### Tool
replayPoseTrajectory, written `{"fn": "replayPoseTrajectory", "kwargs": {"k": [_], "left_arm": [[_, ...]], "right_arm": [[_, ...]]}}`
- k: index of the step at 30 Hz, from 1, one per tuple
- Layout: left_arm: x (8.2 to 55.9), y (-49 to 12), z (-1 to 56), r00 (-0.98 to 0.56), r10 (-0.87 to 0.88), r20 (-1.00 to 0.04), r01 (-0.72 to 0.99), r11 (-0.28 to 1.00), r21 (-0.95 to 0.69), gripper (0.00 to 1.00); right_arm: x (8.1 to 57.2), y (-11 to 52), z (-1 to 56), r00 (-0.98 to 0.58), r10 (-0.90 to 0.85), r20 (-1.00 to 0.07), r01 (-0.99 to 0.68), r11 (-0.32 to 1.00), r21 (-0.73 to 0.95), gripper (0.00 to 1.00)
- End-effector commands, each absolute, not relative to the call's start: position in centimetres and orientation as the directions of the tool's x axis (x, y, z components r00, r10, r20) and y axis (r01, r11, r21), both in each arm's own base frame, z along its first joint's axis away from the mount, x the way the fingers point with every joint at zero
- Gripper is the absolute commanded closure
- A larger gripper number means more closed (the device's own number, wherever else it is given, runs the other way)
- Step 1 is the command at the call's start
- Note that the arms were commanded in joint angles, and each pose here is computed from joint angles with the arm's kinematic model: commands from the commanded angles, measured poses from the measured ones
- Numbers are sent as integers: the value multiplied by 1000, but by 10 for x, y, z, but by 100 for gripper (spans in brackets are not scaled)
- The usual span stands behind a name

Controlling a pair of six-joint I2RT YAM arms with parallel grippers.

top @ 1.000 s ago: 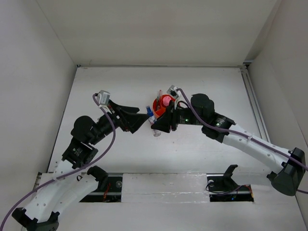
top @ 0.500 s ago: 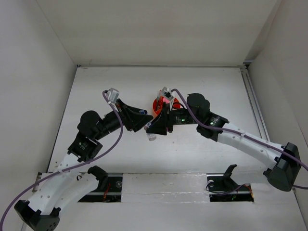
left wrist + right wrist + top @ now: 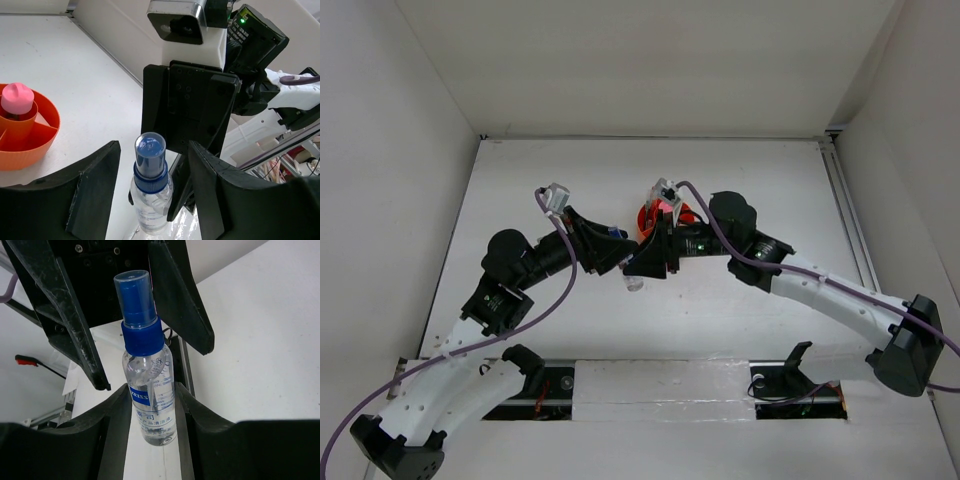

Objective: Sort the stationery into containers
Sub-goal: Place the stationery in the storage box.

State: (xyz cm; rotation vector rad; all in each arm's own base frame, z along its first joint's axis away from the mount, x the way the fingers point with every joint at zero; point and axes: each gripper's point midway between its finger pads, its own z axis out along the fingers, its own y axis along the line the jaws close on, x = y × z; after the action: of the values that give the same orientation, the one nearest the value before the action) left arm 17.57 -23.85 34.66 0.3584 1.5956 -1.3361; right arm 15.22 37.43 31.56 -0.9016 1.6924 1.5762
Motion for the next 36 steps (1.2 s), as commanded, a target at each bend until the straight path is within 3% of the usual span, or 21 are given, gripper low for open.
{"fn": "replayPoseTrajectory", "kwargs": {"k": [1, 3, 5, 9, 11, 13, 17, 18, 19, 20, 22, 23, 25, 28, 32, 34, 36], "left_arm": [[171, -239, 357, -430, -352, -831, 779, 322, -539, 48], [171, -239, 357, -430, -352, -831, 779, 322, -539, 48], [171, -239, 357, -430, -352, -831, 779, 322, -539, 55], [171, -239, 357, -430, -352, -831, 779, 322, -539, 78], [174, -238, 358, -425, -360, -830, 773, 332, -540, 83], [179, -236, 355, -417, -367, -832, 760, 361, -540, 100], [187, -231, 357, -405, -392, -826, 733, 401, -549, 100], [190, -230, 357, -399, -400, -825, 725, 412, -551, 100], [193, -228, 355, -399, -405, -822, 711, 429, -557, 100], [199, -224, 359, -372, -426, -825, 699, 457, -550, 100], [207, -221, 355, -368, -425, -827, 671, 494, -553, 100], [208, -219, 363, -352, -438, -827, 671, 498, -549, 100], [217, -219, 359, -352, -433, -830, 648, 527, -550, 100], [228, -215, 365, -328, -457, -827, 618, 558, -553, 100], [253, -217, 360, -328, -464, -823, 554, 610, -566, 100], [266, -216, 361, -307, -481, -821, 523, 636, -568, 100], [282, -219, 355, -304, -485, -820, 492, 658, -571, 100]], "right_arm": [[155, 375, 365, -474, 48, -879, -880, -31, 473, 100], [155, 375, 365, -474, 48, -879, -880, -31, 473, 100], [151, 373, 371, -471, 56, -880, -882, -46, 469, 100], [147, 372, 372, -473, 50, -880, -880, -69, 470, 100], [145, 372, 372, -473, 43, -880, -880, -80, 469, 100], [142, 372, 374, -467, 42, -883, -882, -95, 462, 100], [138, 372, 367, -472, 17, -881, -876, -119, 467, 100], [138, 372, 363, -477, 11, -879, -873, -116, 473, 95], [138, 372, 358, -484, 3, -875, -870, -112, 481, 82], [139, 372, 359, -471, 10, -882, -877, -115, 467, 56], [139, 371, 353, -468, 8, -883, -879, -103, 465, 38], [137, 369, 350, -460, 7, -888, -883, -102, 457, 24], [142, 365, 342, -471, 8, -882, -880, -75, 469, 11], [150, 359, 336, -470, 10, -883, -882, -30, 469, 1], [165, 349, 320, -485, 6, -875, -873, 68, 484, 0], [174, 335, 308, -482, -13, -876, -864, 176, 472, 0], [200, 317, 295, -484, 28, -875, -808, 368, 459, 0]]}}
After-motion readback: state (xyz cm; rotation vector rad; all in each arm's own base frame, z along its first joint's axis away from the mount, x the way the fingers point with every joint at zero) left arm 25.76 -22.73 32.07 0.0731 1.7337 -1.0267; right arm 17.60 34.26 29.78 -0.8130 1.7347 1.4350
